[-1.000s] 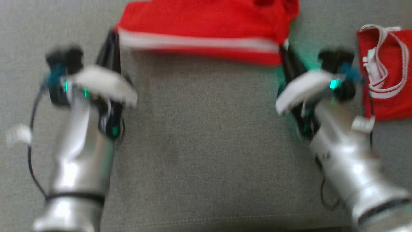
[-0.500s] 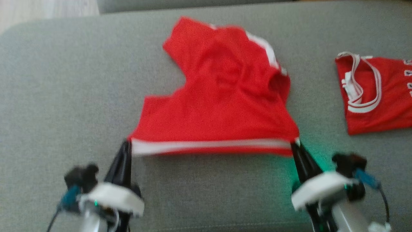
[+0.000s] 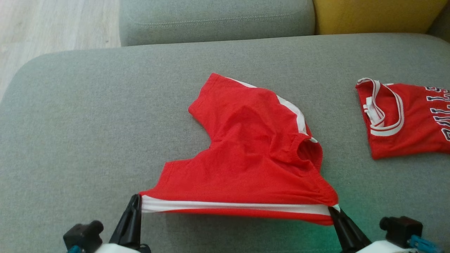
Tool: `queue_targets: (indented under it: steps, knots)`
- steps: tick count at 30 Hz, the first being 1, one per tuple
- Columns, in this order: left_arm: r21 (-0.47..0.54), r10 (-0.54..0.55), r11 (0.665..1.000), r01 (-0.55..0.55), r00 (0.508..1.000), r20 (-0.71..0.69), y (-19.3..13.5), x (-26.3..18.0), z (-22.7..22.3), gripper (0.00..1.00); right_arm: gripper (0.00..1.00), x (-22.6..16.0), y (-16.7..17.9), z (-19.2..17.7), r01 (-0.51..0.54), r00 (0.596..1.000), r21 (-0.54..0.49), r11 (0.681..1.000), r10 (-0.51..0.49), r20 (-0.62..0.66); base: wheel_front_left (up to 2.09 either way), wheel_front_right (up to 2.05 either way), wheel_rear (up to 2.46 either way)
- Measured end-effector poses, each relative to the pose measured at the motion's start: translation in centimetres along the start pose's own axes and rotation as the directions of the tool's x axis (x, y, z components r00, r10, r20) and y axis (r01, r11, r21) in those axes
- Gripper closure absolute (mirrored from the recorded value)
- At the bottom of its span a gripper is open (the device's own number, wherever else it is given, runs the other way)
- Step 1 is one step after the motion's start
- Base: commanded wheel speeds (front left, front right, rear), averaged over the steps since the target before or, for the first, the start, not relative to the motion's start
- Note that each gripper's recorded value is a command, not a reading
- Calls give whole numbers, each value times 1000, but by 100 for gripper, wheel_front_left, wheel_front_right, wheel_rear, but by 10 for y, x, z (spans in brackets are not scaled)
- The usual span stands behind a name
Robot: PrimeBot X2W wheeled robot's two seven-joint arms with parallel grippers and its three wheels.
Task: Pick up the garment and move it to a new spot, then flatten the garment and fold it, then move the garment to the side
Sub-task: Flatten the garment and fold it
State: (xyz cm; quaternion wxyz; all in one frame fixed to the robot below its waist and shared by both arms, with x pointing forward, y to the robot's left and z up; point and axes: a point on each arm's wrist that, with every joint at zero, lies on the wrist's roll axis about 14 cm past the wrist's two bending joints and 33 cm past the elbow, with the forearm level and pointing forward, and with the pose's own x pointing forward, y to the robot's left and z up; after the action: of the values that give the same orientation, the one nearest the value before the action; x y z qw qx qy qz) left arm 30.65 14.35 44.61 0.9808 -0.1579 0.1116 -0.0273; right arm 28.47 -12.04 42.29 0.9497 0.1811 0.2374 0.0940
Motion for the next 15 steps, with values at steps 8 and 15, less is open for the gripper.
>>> queue_targets:
  steps: [8,15]
  knots:
    - [18,-47,999,48,999,-25,-5,20,5,100,100,5,0,9,-4,1000,20,1000,3,14,0,0,0]
    - [90,-176,981,174,984,21,-30,94,42,100,100,44,-2,48,-23,996,25,999,21,83,0,0,0]
